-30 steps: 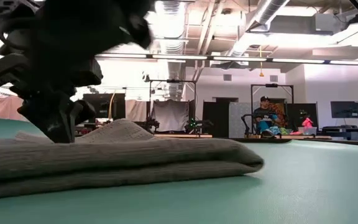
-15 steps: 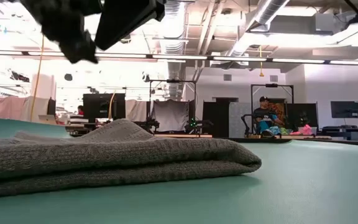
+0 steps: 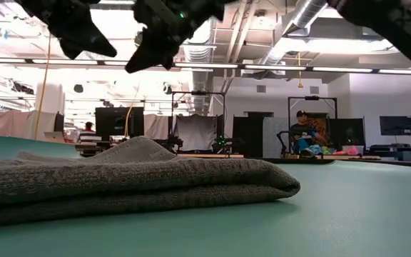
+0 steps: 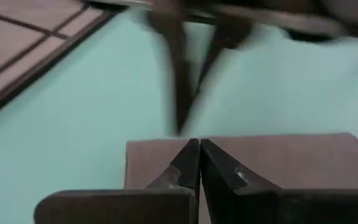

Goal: Roll towel
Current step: Roll the gray towel

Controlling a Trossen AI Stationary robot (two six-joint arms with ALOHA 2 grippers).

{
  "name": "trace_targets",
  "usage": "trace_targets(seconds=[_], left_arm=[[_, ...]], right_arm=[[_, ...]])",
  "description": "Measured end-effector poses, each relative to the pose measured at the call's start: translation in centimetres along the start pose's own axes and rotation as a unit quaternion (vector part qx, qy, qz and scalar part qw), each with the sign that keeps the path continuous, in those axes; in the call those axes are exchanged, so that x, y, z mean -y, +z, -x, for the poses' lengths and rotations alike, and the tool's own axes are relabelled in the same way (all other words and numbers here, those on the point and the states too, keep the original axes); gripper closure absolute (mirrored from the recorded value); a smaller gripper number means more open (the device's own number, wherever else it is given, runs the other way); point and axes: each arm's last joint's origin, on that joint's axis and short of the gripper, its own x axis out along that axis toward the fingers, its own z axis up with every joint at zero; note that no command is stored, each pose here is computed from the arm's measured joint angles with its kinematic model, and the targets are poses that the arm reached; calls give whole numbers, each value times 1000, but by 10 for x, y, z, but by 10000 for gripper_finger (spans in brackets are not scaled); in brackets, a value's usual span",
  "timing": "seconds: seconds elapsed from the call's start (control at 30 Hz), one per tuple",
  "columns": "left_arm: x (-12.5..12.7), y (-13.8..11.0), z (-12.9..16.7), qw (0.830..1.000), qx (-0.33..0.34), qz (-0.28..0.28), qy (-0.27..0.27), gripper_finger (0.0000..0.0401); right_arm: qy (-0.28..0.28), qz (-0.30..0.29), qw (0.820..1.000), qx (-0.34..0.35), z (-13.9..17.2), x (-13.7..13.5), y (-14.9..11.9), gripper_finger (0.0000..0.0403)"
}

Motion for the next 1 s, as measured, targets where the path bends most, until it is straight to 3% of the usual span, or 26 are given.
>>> trace_targets(seconds=[0.1,0.2,0.33,0.47,0.6,0.73,0.87,1.0], left_arm=[[1,-3,-5,1000,-5,-12,14,401],[1,-16,-14,1000,-11,-16,16,401],[2,-33,-26,1000,25,6,-1,401],[-3,-40,-32,998,60,34,13,401],[-8,-33,-34,994,87,67,25,401],[-12,-21,-35,986,136,96,15,401],[-19,-18,-37,982,141,125,15,401],[-21,-25,-48,985,104,137,18,401]], right_arm=[[30,-32,999,29,13,42,-7,400],[57,-51,996,35,14,67,-22,400],[136,-58,987,65,-8,68,-41,400],[162,-60,979,103,-21,59,-52,400],[152,-26,975,158,5,46,-62,400],[133,-30,964,229,25,34,-98,400],[52,-30,965,255,21,20,-133,400],[44,-12,972,232,3,12,-146,400]])
